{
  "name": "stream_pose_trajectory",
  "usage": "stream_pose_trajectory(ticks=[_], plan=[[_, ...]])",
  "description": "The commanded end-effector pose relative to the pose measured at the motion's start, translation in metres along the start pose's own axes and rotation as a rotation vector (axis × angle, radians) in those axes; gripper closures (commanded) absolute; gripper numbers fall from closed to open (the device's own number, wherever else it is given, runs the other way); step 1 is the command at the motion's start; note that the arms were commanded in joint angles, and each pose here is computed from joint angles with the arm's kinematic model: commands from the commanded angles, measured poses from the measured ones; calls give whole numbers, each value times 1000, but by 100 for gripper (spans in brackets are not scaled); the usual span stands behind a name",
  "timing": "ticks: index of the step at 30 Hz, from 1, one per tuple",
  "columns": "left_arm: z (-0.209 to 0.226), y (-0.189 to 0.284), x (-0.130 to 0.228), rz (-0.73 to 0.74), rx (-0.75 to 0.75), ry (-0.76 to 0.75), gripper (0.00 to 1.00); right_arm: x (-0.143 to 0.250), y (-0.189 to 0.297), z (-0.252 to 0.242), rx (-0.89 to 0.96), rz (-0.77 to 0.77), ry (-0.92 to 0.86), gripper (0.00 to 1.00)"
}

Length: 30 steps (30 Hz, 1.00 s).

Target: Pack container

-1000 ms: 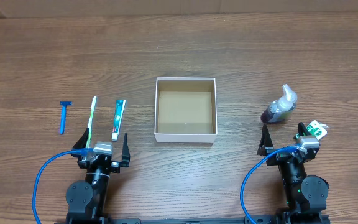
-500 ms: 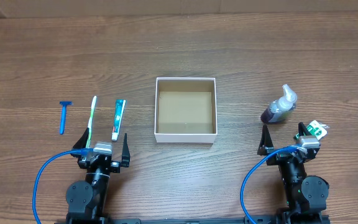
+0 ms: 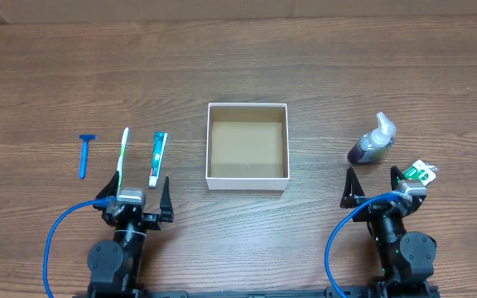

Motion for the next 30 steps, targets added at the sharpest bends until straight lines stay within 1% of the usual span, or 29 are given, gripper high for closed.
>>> stream_pose_trajectory(ticks=[1, 4, 7, 9, 12, 14, 18, 23, 25, 26, 28, 30], plan=[[-5, 11, -17, 32, 13, 126, 0, -17, 10, 4, -13, 40, -32, 0], [-8, 25, -44, 17, 15, 126, 0, -31, 15, 5, -11, 75, -34, 0], [-12, 36, -70, 1, 17, 125, 0, -57, 17, 7, -13, 88, -35, 0], [-13, 39, -80, 23, 11, 126, 0, -70, 15, 9, -14, 102, -37, 0], [-15, 38, -92, 100, -5, 128, 0, -94, 5, 10, -6, 182, -41, 0], [-16, 35, -101, 171, -18, 130, 0, -108, -4, 11, 2, 261, -45, 0], [-18, 27, -118, 314, -46, 135, 0, -136, -31, 9, 34, 470, -59, 0], [-20, 13, -137, 495, -80, 135, 0, -158, -64, -17, 155, 764, -128, 0], [-20, 8, -141, 545, -89, 137, 0, -159, -76, -30, 199, 863, -159, 0], [-21, 1, -142, 596, -89, 142, 0, -158, -87, -43, 230, 946, -181, 0], [-21, -6, -140, 631, -94, 144, 0, -150, -97, -51, 226, 1006, -159, 0], [-20, -11, -135, 665, -102, 148, 0, -132, -111, -57, 196, 1078, -115, 0]])
Point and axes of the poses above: each gripper's point midway between its finger pads, its own y axis back along the fingers, its own z axis along the line the jaws close on, x = y × z, the point moved 8 cm from there along y, back along the fingers, and after that the axes turned 8 degrees about y, right-handed, at the moved point
